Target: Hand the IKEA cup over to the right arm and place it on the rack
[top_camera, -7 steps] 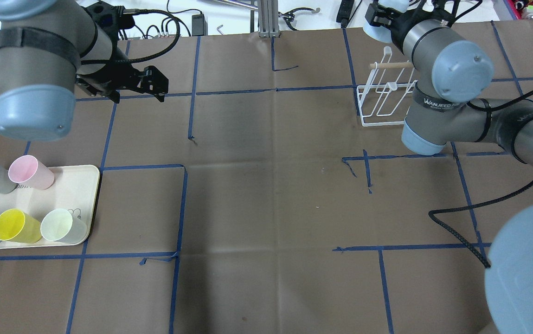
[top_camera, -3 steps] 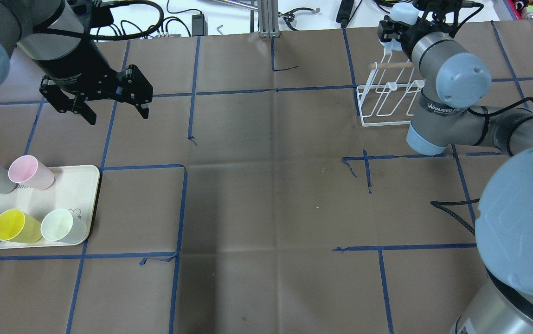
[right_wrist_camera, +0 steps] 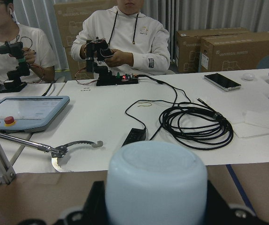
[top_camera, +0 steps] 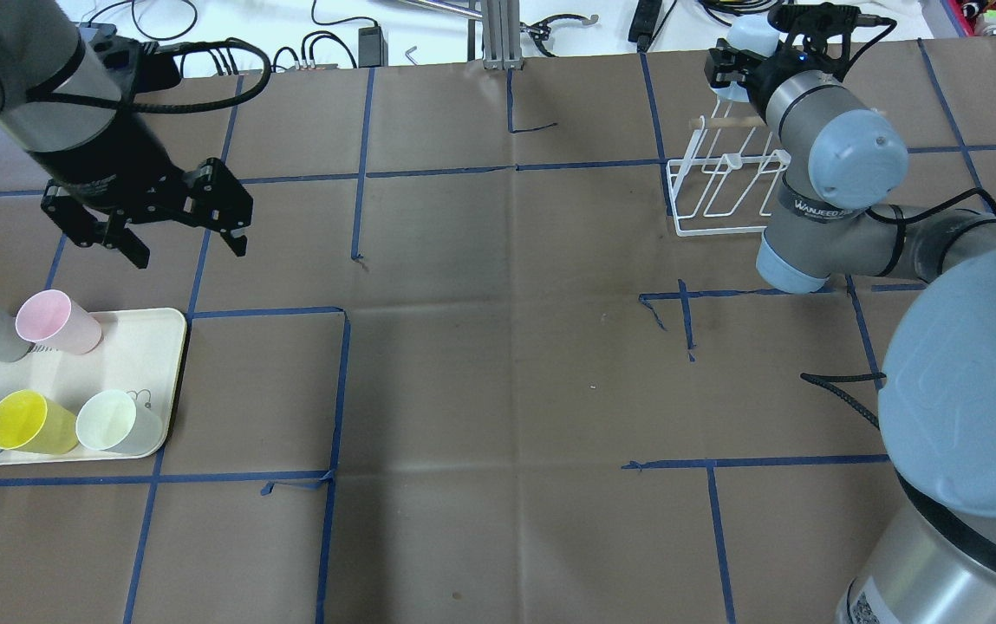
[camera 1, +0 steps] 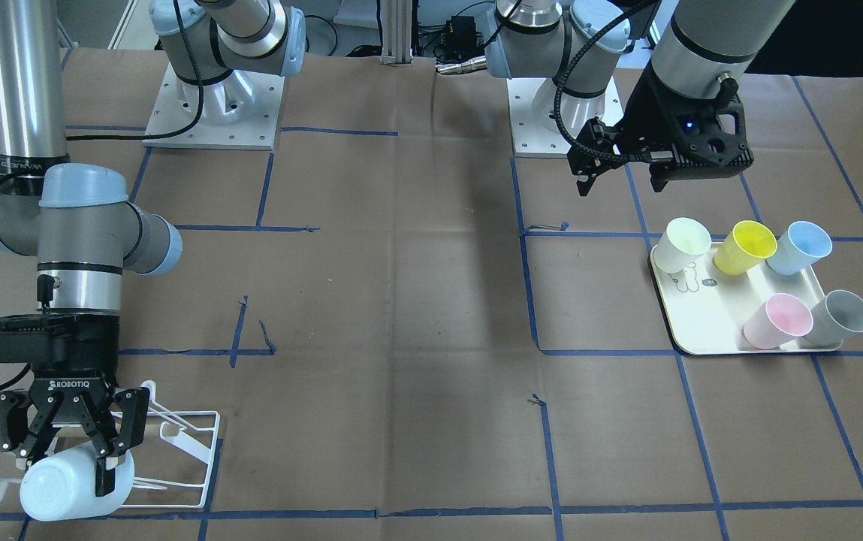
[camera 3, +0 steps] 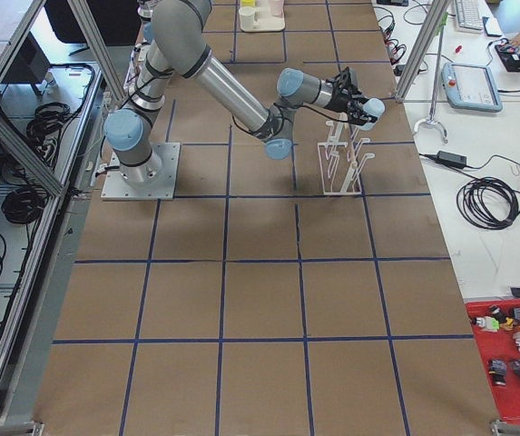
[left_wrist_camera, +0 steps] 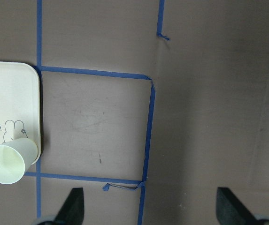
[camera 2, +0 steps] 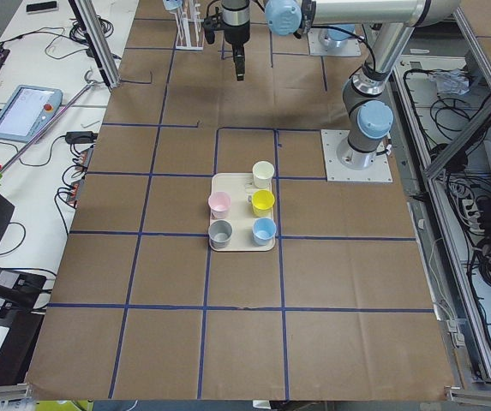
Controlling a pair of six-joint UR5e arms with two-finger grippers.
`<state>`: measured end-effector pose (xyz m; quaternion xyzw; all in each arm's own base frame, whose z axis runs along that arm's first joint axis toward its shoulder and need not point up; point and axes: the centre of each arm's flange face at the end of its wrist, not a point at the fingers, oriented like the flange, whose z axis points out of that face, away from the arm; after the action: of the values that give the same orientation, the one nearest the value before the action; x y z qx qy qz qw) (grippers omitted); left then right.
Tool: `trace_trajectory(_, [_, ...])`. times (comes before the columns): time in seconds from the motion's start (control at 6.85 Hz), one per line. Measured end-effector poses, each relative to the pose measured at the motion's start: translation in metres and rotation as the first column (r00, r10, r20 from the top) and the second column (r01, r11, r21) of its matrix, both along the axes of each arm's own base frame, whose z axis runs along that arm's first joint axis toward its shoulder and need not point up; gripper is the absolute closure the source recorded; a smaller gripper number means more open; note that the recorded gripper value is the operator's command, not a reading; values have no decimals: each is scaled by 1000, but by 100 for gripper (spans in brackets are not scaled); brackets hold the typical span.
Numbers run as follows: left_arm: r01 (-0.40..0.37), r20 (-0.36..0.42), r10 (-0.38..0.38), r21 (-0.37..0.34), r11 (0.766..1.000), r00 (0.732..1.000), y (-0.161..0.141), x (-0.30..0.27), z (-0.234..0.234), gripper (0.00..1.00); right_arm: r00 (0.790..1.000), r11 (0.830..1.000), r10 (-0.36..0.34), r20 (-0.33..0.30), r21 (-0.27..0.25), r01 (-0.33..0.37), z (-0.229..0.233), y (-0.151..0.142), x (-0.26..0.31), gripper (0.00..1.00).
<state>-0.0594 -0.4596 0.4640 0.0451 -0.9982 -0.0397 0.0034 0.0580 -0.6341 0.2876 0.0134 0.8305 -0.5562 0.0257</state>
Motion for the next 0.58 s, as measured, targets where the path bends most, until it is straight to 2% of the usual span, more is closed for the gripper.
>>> trace_trajectory(0.44, [24, 7, -24, 63, 998, 1000, 73, 106, -45, 1, 1000, 1000, 1, 3, 10, -1, -9, -1, 1, 76])
trace_trajectory(0.58, [35, 8, -35, 58, 998, 999, 85, 128, -55, 1, 1000, 1000, 1, 5, 11, -1, -12, 1, 2, 55])
